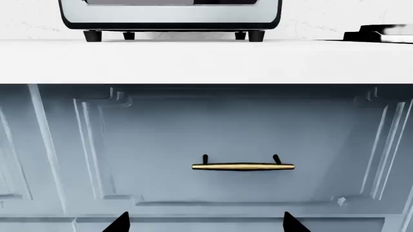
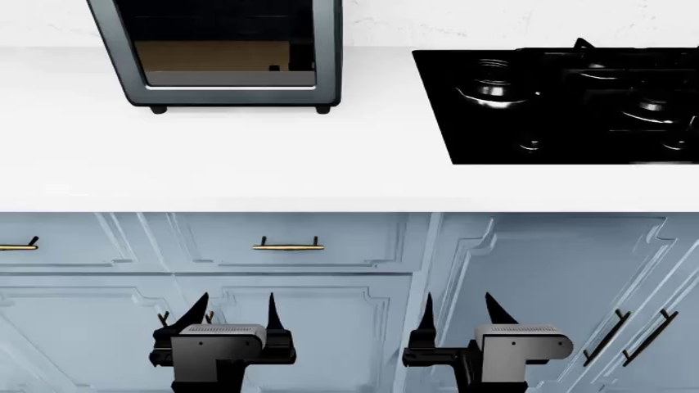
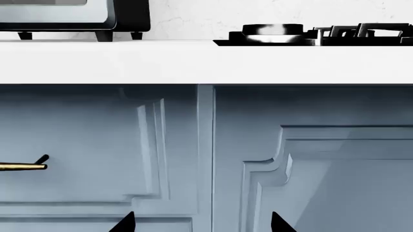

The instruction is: Open the toaster oven door.

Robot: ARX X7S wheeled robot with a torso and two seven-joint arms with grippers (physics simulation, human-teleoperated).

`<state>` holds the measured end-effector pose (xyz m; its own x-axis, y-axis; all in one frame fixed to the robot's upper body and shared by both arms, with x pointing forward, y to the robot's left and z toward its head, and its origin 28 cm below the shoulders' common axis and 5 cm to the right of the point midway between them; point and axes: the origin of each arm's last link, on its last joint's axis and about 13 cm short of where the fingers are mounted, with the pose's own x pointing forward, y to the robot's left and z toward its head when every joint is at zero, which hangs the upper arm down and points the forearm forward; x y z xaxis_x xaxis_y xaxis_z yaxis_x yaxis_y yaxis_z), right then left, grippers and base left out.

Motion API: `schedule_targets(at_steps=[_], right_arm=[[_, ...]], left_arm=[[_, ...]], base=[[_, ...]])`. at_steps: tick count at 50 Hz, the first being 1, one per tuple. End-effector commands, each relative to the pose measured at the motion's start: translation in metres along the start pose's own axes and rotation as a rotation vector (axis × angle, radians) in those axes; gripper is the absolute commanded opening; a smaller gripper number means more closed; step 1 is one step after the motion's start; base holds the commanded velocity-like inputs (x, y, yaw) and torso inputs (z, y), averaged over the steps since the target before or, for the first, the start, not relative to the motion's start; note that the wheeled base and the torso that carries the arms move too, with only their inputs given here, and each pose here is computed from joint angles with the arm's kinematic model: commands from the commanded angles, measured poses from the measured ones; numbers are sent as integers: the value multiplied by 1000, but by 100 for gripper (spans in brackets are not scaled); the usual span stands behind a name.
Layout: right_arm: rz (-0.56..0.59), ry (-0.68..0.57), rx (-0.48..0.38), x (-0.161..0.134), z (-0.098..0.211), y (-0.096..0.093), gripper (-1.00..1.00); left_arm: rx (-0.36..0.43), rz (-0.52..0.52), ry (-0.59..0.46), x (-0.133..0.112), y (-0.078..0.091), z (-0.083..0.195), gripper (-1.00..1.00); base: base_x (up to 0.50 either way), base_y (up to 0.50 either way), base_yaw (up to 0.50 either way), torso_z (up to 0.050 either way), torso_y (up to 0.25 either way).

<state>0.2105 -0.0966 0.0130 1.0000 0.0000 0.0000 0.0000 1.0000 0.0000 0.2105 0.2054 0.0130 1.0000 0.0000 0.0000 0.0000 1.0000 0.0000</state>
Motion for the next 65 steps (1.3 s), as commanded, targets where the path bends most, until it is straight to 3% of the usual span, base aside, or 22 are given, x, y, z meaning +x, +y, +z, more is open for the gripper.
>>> schedule_targets(at_steps=[1, 11, 19, 46, 54, 65], right_arm=[[1, 3, -1, 0, 0, 1, 100], [-11, 24, -8, 3, -3, 3, 100], [-16, -18, -27, 20, 19, -1, 100], [48, -146, -71, 86, 120, -12, 100], [61, -156, -68, 91, 129, -12, 100], [66, -144, -61, 90, 126, -11, 100]], left_arm=[[8, 1, -1, 0, 0, 0, 100], [-65, -8, 2, -1, 3, 8, 100], [-24, -33, -29, 9, 7, 34, 100], [-25, -48, -113, 49, 34, 159, 100], [-31, -32, -114, 54, 37, 166, 100], [-32, -27, -110, 52, 38, 163, 100]], base=[[0, 0, 0, 0, 0], [0, 0, 0, 10, 0], [0, 0, 0, 50, 0], [0, 0, 0, 50, 0], [0, 0, 0, 50, 0], [0, -71, 0, 0, 0]])
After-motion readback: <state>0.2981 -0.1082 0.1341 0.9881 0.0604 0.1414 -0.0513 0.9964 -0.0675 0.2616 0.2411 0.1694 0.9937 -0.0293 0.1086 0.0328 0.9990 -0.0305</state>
